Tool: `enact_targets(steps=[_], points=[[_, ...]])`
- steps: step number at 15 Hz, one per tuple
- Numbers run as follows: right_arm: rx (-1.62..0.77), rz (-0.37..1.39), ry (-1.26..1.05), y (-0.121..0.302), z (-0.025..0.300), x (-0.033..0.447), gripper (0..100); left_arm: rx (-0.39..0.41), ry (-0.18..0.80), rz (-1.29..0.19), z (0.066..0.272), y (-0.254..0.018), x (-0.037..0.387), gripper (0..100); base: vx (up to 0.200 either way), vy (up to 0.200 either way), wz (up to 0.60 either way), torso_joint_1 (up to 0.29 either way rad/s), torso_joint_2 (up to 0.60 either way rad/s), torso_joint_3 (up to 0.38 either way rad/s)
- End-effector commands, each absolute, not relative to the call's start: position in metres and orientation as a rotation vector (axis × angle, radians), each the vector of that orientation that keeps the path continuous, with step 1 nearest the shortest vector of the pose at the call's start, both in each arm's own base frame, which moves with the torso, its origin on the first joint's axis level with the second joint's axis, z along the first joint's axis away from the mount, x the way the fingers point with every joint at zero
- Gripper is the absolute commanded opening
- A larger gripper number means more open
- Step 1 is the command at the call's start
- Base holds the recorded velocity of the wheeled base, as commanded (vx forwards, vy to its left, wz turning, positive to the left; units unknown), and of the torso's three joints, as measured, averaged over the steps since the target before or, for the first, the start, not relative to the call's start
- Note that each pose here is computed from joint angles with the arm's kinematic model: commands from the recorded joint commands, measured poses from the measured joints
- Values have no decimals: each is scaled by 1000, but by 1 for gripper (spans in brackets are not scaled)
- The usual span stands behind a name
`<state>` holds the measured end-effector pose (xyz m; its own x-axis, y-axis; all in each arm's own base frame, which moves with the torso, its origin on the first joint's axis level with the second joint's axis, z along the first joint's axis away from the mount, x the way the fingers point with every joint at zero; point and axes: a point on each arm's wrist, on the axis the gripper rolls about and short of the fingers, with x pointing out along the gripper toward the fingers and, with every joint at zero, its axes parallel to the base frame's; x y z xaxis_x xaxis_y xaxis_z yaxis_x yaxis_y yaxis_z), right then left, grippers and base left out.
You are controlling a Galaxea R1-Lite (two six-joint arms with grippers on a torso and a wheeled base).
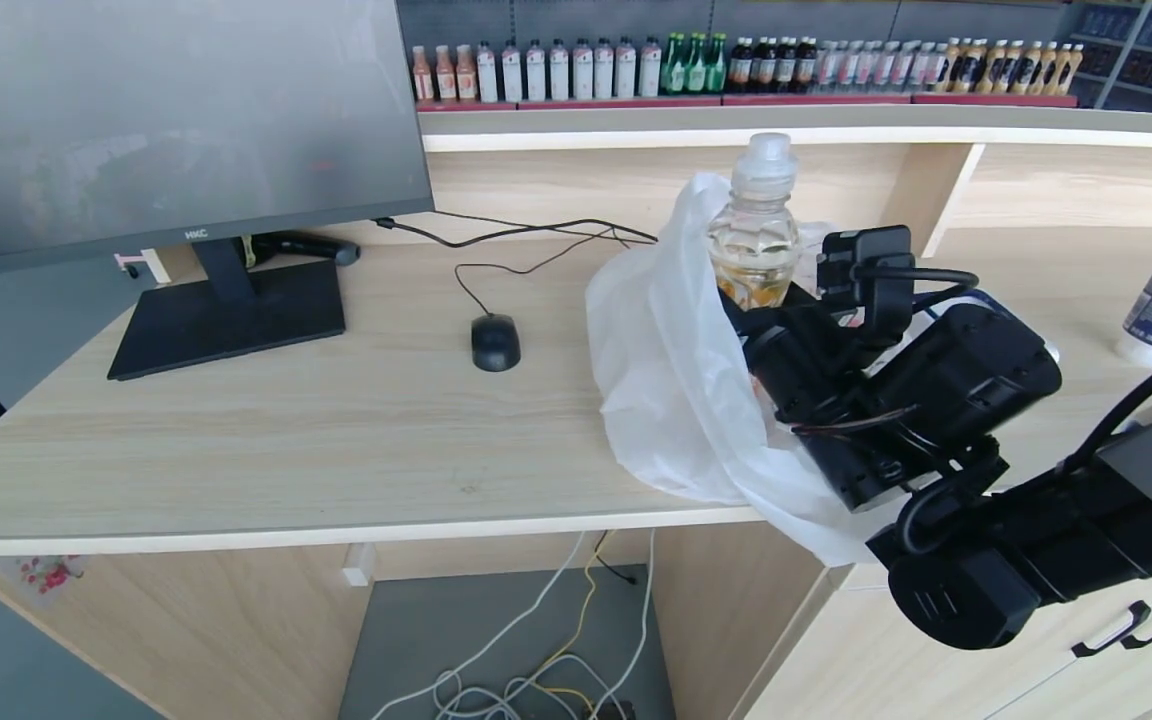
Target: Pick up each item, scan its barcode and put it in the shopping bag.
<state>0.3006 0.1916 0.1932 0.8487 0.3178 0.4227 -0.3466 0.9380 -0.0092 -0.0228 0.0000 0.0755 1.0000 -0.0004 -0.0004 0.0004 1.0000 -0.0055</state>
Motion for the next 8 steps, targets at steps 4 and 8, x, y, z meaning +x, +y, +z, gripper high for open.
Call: enact_targets(steps=[4,8], points=[[59,353,-400,195,182,305,0,-6,0,-2,75,0,-23,100,0,0,0,0,0,0],[54,353,-384,196,175,308,0,-6,0,0,75,0,-23,100,0,0,0,0,0,0]])
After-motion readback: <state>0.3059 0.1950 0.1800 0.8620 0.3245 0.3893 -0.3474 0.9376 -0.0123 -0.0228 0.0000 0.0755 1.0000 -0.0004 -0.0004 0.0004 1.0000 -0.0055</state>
